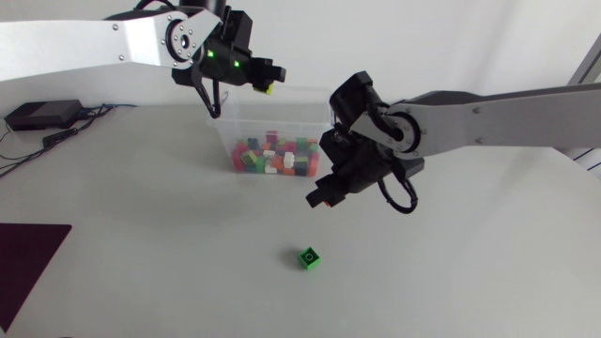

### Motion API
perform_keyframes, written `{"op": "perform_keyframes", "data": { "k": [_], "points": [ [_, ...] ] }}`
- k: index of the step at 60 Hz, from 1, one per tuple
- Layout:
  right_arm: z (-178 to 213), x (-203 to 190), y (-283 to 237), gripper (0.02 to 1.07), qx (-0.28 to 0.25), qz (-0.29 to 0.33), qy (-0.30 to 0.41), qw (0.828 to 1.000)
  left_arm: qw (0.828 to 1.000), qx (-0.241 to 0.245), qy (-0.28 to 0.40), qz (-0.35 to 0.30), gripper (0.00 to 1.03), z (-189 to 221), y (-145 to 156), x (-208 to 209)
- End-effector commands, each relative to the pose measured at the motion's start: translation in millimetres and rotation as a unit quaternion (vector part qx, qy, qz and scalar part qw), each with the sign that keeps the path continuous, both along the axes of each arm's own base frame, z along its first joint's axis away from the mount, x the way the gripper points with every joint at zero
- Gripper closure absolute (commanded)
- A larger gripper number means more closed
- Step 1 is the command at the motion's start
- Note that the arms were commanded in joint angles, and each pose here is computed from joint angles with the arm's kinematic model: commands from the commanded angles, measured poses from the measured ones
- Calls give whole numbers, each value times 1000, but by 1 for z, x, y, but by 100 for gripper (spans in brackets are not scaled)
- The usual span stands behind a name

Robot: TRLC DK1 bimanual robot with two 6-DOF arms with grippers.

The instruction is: Place the duplo bricks in the container

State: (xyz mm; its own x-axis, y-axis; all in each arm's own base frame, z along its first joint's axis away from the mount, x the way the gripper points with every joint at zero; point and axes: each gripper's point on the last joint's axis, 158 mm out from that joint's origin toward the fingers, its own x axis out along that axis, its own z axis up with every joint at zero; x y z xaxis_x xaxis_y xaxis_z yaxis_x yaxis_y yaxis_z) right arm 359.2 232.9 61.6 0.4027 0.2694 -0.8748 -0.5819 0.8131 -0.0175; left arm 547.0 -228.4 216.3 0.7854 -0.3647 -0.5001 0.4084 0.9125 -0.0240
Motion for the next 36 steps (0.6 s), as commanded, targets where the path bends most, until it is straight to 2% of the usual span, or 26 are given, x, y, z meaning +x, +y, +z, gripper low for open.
{"op": "perform_keyframes", "data": {
  "k": [1, 13, 15, 17, 19, 21, 23, 25, 36],
  "points": [
    [-2, -14, 0, 83, -1, 9, 5, 1000, 1000, -8, -6, 20, 72, -3, 2, 17],
    [-3, -22, 5, 83, 7, 25, 2, 1000, 999, -4, -25, 47, 70, -7, 12, 41],
    [-3, -22, 6, 83, 7, 26, 3, 1000, 998, -1, -25, 55, 64, -10, 16, 46],
    [-4, -24, 7, 83, 6, 28, 4, 1000, 998, 1, -26, 61, 51, -12, 19, 50],
    [-3, -24, 8, 83, 8, 29, 2, 1000, 997, 4, -27, 69, 44, -14, 23, 53],
    [-1, -24, 8, 83, 10, 29, -1, 1000, 996, 3, -30, 78, 33, -13, 29, 56],
    [2, -25, 9, 83, 12, 31, -5, 999, 996, 2, -31, 82, 15, -14, 33, 58],
    [5, -24, 10, 83, 15, 31, -10, 999, 996, 2, -30, 85, 6, -15, 36, 59],
    [45, -6, 17, 83, 42, 24, -54, 997, 995, -3, -32, 97, 4, -5, 53, 47]
  ]
}}
